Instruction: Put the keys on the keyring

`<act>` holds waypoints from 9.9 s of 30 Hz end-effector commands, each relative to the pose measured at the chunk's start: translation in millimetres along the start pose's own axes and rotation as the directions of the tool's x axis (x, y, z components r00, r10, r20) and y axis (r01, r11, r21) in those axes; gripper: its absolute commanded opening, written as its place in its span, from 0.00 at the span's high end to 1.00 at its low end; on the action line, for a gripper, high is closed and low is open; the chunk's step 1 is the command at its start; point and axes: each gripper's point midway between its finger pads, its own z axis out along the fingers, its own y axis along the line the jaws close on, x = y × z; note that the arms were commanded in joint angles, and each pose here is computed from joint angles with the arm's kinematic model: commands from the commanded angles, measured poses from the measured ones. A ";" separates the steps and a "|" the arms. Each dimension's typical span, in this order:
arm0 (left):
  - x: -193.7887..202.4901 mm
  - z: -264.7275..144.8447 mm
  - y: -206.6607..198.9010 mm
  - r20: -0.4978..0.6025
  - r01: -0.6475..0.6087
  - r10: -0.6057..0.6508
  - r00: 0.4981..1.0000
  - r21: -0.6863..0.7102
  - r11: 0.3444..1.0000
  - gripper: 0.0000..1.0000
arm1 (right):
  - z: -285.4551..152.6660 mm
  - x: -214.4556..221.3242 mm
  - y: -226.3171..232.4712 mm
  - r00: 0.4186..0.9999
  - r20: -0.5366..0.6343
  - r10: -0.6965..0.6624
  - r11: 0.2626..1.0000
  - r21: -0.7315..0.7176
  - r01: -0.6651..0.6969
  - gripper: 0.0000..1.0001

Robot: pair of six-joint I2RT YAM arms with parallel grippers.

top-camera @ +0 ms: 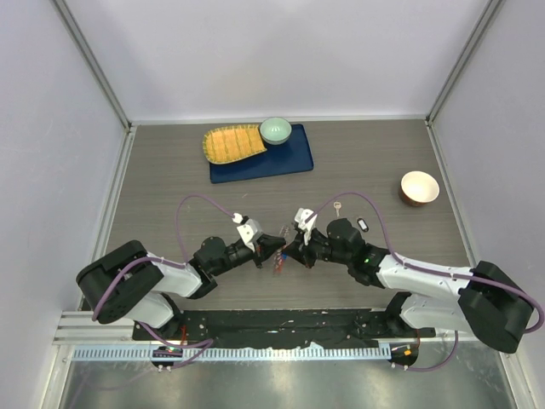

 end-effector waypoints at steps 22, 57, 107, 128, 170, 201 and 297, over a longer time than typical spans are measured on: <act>-83.3 -3.6 -29.8 0.313 -0.117 0.081 0.946 0.100 0.988 1.00 | -29.0 -43.7 -33.2 0.986 0.143 0.088 0.991 -0.117 -0.071 0.64; -76.3 -5.2 -23.5 0.295 -0.102 0.078 0.952 0.068 0.992 1.00 | -21.3 -20.4 -7.9 0.987 0.109 0.121 0.948 -0.307 -0.082 0.65; -48.7 -18.9 -18.9 0.180 -0.108 0.098 0.979 0.044 0.993 0.69 | -15.3 -28.1 -41.8 0.997 -0.042 -0.071 0.993 -0.097 0.067 0.99; -10.0 -41.7 -7.0 -0.007 -0.235 0.235 0.972 0.010 0.972 0.60 | -14.7 -18.9 -17.9 0.830 -0.363 -0.424 0.905 -0.180 0.384 0.99; -17.6 6.9 -37.8 0.114 -0.137 0.115 0.987 0.211 0.968 1.00 | -14.0 -28.7 -3.3 0.854 -0.297 -0.428 0.903 -0.187 0.387 0.99; -45.0 -3.0 -15.9 0.210 -0.067 0.055 0.976 0.048 0.997 1.00 | -26.9 -23.9 -17.2 0.980 0.142 0.143 0.990 -0.027 -0.140 0.61; 1.5 24.8 -8.4 -0.500 0.179 -0.208 0.840 -0.106 0.978 0.76 | -16.3 -13.6 -26.0 0.997 -0.044 -0.061 0.996 -0.075 0.057 0.99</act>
